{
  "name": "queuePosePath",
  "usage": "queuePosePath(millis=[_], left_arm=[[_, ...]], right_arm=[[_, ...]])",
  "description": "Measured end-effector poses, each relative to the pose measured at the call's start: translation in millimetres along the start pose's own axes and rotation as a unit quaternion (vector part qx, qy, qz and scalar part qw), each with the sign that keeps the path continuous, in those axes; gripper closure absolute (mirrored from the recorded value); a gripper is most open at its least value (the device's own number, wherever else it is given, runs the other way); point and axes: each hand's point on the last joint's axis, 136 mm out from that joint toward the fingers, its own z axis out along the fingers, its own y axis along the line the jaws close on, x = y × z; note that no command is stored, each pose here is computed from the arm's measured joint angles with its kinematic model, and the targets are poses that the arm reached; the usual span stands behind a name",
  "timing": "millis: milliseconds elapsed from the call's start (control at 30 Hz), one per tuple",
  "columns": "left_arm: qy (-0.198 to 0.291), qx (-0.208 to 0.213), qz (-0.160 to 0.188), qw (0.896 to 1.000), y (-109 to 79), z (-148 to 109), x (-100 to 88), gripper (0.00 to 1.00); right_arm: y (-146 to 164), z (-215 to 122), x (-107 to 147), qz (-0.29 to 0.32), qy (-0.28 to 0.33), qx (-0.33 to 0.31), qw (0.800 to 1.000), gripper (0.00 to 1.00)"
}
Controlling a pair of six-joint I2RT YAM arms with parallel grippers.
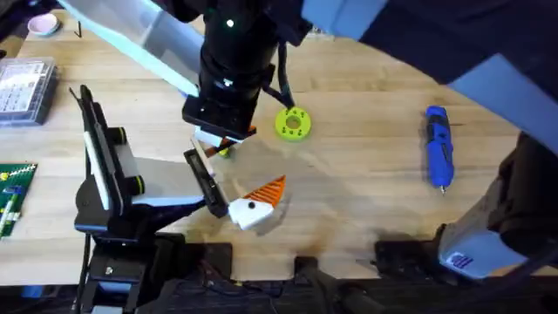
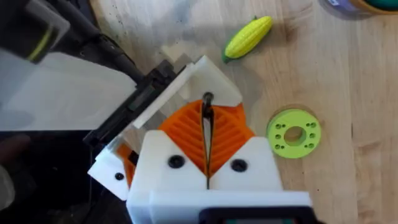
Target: Pick up the gripper from the table and insert it into the empty holder that is missing its gripper. Then pick up a screw, insert it into the mounting hole, and use the screwdriver to tighten it. Finally, clean up the table by picking up the vegetable and placing it into the bucket.
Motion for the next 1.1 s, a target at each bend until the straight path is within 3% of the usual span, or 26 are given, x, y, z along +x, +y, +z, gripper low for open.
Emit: queuePosePath(millis=[1100], left_arm=[[0.0,-0.002,-0.002,1.0,0.5,0.0,0.1,0.008]], right_arm=[[2.7,3.7,-2.9,0.002,-0.003,-0.011,1.0,0.995]])
